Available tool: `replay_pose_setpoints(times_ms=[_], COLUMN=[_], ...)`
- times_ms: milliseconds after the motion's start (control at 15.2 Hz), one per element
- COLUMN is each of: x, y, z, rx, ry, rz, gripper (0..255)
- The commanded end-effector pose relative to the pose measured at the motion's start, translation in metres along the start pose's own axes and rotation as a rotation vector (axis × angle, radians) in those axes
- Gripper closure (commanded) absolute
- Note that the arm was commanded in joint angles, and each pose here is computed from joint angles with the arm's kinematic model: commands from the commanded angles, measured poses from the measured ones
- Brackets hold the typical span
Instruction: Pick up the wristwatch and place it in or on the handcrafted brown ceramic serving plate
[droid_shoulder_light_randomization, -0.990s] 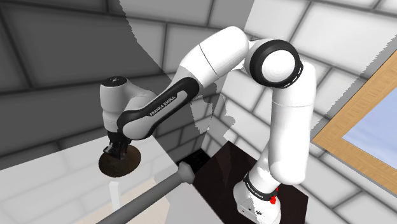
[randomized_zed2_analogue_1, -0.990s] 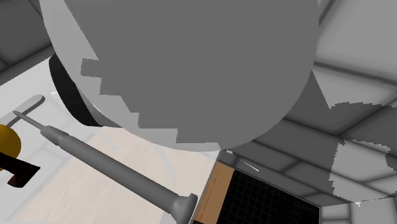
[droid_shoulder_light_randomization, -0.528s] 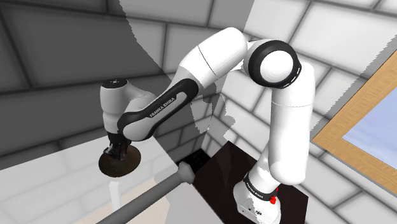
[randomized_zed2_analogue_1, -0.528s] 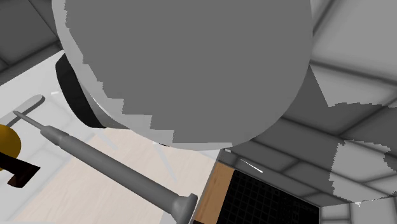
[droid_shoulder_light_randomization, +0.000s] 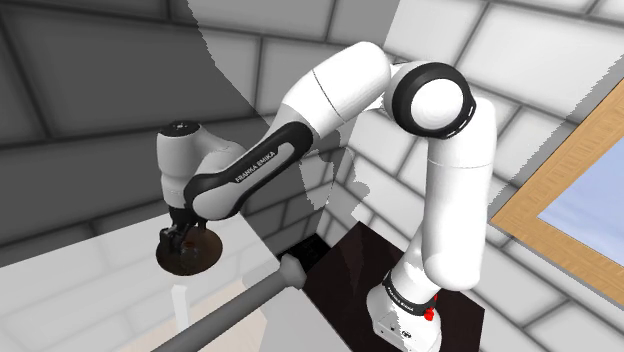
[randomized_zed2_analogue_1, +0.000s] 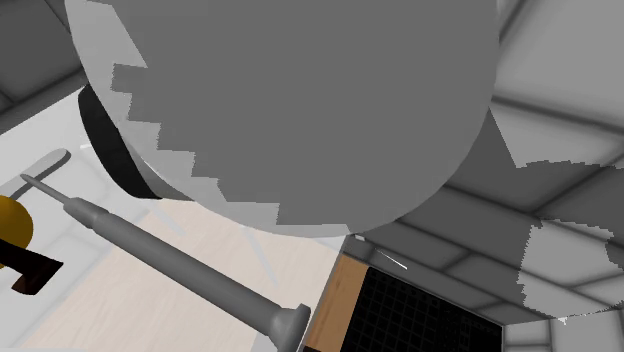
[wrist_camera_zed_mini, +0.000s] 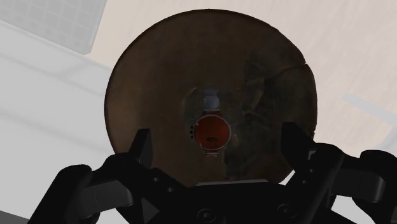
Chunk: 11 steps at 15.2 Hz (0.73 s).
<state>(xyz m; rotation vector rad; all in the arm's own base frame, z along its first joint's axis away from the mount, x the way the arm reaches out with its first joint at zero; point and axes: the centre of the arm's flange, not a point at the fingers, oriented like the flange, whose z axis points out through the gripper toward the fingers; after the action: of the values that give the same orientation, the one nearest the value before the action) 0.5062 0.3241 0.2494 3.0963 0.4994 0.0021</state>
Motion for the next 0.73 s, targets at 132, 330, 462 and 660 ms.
replay_pose_setpoints(times_ms=[132,330,462,660], x=[0.0,0.0,0.0,0.0], y=[0.0,0.0,0.0,0.0], z=[-0.045,-0.045,-0.045,-0.045], rx=[0.0,0.0,0.0,0.0], ry=[0.0,0.0,0.0,0.0], rz=[0.0,0.0,0.0,0.0], gripper=[0,0,0,0])
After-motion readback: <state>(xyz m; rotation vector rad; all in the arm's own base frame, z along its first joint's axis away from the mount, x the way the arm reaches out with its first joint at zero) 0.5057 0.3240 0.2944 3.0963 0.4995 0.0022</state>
